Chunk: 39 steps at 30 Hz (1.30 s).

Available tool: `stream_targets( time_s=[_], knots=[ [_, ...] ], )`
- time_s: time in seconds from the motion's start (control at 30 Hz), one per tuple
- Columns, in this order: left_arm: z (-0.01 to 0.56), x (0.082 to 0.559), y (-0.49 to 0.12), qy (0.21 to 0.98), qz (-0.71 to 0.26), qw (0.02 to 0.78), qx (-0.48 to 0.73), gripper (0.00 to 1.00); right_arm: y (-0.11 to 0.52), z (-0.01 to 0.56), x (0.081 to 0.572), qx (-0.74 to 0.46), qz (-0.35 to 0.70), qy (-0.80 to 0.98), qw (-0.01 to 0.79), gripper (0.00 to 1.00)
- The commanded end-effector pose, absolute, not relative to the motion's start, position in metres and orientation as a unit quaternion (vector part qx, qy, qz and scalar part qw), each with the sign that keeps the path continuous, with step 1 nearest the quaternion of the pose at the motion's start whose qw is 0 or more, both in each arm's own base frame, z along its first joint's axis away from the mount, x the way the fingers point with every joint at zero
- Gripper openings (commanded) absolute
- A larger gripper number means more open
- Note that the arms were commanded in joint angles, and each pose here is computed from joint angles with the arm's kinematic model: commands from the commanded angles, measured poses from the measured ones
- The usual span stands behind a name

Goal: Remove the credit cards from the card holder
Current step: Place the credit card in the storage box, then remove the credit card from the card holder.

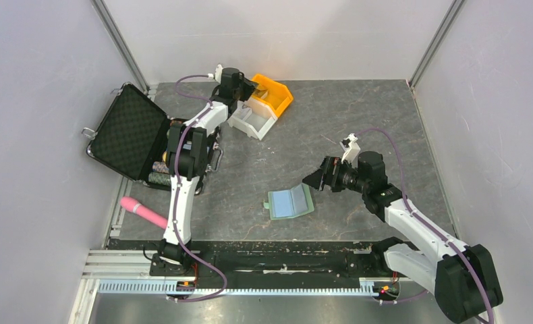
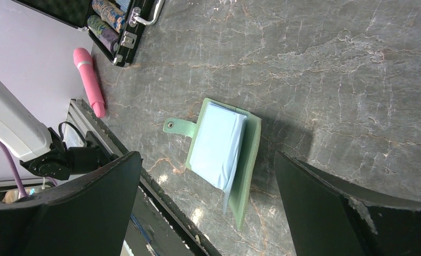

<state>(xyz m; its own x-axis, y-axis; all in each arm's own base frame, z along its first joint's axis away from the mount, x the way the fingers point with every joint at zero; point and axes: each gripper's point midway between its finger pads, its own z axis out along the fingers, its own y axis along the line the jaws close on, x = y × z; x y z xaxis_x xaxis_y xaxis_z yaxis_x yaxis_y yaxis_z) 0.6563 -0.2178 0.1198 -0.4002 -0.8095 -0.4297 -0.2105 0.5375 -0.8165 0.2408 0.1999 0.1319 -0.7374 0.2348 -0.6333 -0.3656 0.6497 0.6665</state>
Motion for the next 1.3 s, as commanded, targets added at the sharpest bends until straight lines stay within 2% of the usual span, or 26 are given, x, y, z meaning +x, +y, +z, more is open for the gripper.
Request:
stream_targets(
  time_s=[0.0, 0.37, 0.6, 0.73, 0.87, 1.03, 1.13, 1.27],
  knots=[
    [0.139, 0.667, -0.210, 0.754, -0.336, 0.466, -0.317, 0.35, 0.203, 0.155, 0.249, -0.057, 0.427, 0.816, 0.386, 0.98],
    [0.166, 0.665, -0.204, 0.753, -0.327, 0.484, -0.305, 0.42, 0.202, 0.157, 0.249, -0.064, 0.421, 0.818, 0.388, 0.98],
    [0.235, 0.650, -0.197, 0.736, -0.328, 0.526, -0.272, 0.51, 0.198, 0.155, 0.249, -0.091, 0.398, 0.832, 0.375, 0.98],
    [0.260, 0.624, -0.194, 0.756, -0.315, 0.519, -0.244, 0.52, 0.197, 0.158, 0.248, -0.095, 0.396, 0.833, 0.375, 0.98],
    [0.263, 0.572, -0.204, 0.806, -0.322, 0.456, -0.198, 0.52, 0.199, 0.162, 0.245, -0.091, 0.405, 0.830, 0.374, 0.98],
    [0.239, 0.477, -0.216, 0.860, -0.333, 0.368, -0.121, 0.53, 0.205, 0.169, 0.239, -0.086, 0.429, 0.816, 0.377, 0.88],
    [0.234, 0.418, -0.213, 0.871, -0.321, 0.364, -0.077, 0.55, 0.209, 0.167, 0.234, -0.085, 0.428, 0.818, 0.375, 0.83],
    [0.231, 0.352, -0.217, 0.875, -0.362, 0.318, -0.043, 0.57, 0.222, 0.162, 0.222, -0.096, 0.436, 0.819, 0.360, 0.78]
  ],
)
